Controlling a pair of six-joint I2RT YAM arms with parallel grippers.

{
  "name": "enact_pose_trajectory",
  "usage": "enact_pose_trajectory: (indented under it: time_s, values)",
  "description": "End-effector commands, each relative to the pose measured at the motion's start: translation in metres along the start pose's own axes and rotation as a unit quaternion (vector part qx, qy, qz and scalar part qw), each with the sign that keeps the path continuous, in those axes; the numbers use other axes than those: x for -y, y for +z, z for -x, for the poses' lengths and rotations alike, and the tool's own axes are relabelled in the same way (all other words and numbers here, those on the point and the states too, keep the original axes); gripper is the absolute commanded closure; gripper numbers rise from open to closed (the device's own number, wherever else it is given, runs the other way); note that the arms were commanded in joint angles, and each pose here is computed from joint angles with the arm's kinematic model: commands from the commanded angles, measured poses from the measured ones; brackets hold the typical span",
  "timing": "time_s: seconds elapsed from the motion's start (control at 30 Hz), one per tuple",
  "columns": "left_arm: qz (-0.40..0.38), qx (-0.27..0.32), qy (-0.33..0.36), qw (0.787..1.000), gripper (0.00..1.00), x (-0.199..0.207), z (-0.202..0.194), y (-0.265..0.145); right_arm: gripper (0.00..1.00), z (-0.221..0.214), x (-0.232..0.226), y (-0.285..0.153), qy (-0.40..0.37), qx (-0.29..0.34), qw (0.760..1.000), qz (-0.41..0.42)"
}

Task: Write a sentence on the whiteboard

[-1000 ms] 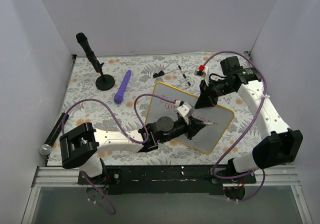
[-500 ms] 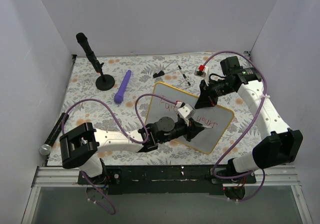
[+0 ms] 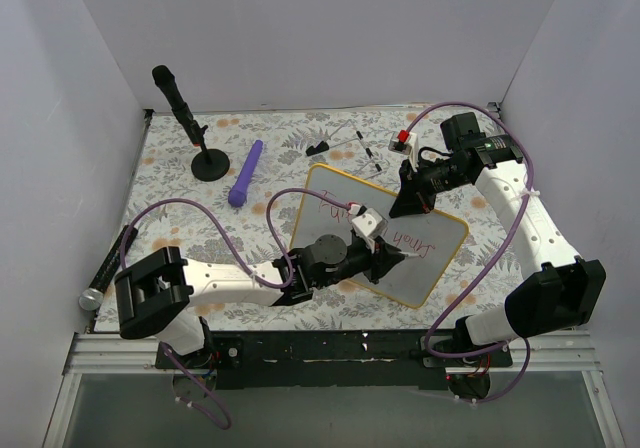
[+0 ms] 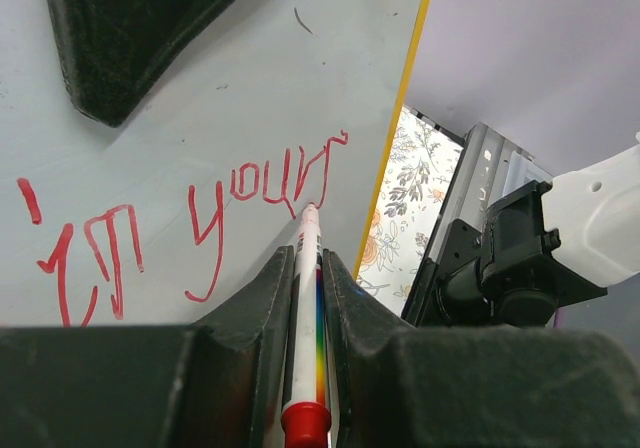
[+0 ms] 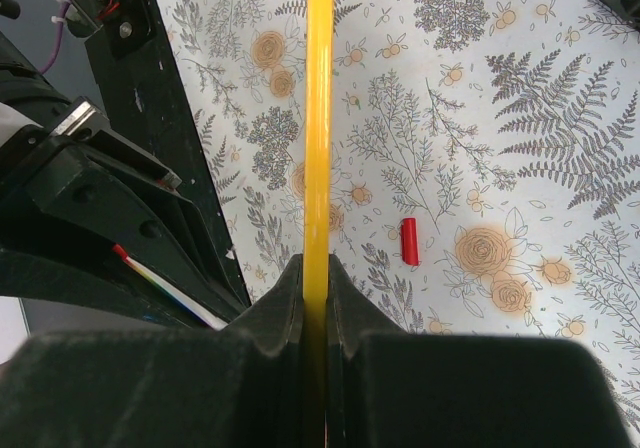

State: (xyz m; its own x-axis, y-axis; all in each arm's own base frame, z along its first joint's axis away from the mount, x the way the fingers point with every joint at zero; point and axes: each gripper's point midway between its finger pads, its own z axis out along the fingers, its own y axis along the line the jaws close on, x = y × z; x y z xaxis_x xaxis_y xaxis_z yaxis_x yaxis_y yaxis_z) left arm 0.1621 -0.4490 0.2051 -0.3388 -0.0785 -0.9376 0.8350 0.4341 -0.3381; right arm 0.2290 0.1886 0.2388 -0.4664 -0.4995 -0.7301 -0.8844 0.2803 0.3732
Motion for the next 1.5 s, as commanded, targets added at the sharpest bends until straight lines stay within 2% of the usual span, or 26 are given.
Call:
enact_pose_trajectory:
  time_s: [0.0, 0.13, 0.27, 0.6, 1.47]
  values:
    - [-0.008, 0.038, 0.005, 0.999, 1.0, 0.005, 0.029, -0.009, 0.99, 0.024, -0.019, -0.009, -0.043, 0.053, 0.997, 0.022]
    - [-0.062, 0.043, 0.007, 0.997, 1.0, 0.025, 0.032, -0.014, 0.99, 0.024, -0.018, -0.009, -0.043, 0.053, 0.997, 0.022]
    - [-0.074, 0.046, 0.006, 0.996, 1.0, 0.029, 0.034, -0.013, 0.99, 0.023, -0.017, -0.008, -0.039, 0.052, 0.998, 0.023]
    - [-0.057, 0.046, 0.013, 0.997, 1.0, 0.026, 0.035, 0.009, 0.99, 0.023, -0.017, -0.009, -0.042, 0.053, 0.998, 0.02]
    - [-0.041, 0.019, 0.02, 0.999, 1.0, 0.02, 0.022, 0.024, 0.99, 0.024, -0.019, -0.009, -0.044, 0.054, 0.997, 0.022]
